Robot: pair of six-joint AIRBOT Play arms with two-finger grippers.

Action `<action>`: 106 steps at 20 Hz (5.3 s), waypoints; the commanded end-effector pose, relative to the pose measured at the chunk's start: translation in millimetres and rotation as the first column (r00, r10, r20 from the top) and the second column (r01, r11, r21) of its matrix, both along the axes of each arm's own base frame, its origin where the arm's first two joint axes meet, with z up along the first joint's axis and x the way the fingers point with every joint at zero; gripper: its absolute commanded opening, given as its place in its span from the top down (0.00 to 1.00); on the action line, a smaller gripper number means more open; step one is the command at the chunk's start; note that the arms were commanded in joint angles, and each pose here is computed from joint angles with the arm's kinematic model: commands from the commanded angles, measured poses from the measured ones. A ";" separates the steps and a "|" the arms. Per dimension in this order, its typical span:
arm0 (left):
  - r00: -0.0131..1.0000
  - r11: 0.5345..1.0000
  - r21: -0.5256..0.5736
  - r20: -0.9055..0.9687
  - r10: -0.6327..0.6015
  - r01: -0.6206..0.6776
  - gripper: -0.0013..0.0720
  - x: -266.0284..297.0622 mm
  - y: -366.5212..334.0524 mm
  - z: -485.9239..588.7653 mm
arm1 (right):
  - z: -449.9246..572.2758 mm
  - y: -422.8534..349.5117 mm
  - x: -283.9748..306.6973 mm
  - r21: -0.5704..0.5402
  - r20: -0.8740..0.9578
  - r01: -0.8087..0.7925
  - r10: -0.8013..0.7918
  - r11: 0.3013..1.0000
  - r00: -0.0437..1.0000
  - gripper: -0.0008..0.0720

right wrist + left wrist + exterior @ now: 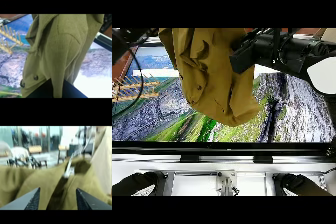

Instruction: Fold the shirts.

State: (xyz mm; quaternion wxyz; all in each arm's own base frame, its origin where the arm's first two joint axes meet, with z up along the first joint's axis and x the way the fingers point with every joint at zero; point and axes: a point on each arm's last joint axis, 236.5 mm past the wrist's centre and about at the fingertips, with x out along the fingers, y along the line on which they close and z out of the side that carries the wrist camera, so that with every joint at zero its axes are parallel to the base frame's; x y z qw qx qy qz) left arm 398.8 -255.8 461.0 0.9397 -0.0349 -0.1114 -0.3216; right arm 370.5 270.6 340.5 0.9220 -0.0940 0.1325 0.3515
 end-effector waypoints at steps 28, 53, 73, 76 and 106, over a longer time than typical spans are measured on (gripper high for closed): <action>0.986 0.981 0.142 -0.117 -0.118 0.134 0.25 -48.2 -5.2 -21.3 | 72.9 -584.6 -72.4 0.126 0.156 0.988 -0.982 -0.091 -0.110 0.92; 0.900 0.971 0.038 -0.387 -0.202 0.234 0.35 -62.8 -16.5 -59.1 | 77.5 -762.0 -187.2 0.312 0.084 0.858 -0.888 -0.408 -0.452 0.92; 0.864 0.966 0.025 -0.454 -0.219 0.258 0.35 -69.2 -20.1 -71.0 | 34.6 -773.7 -262.0 0.139 -0.015 0.817 -0.826 -0.560 -0.564 0.92; 0.864 0.966 0.025 -0.454 -0.219 0.258 0.35 -69.2 -20.1 -71.0 | 40.1 -772.5 -280.2 0.175 -0.038 0.792 -0.808 -0.585 -0.589 0.92; 0.845 0.954 0.150 -0.513 -0.150 0.261 0.35 -45.9 -25.0 -116.7 | -27.0 -527.6 -222.4 -0.215 -0.503 0.975 -0.850 -0.052 -0.156 0.33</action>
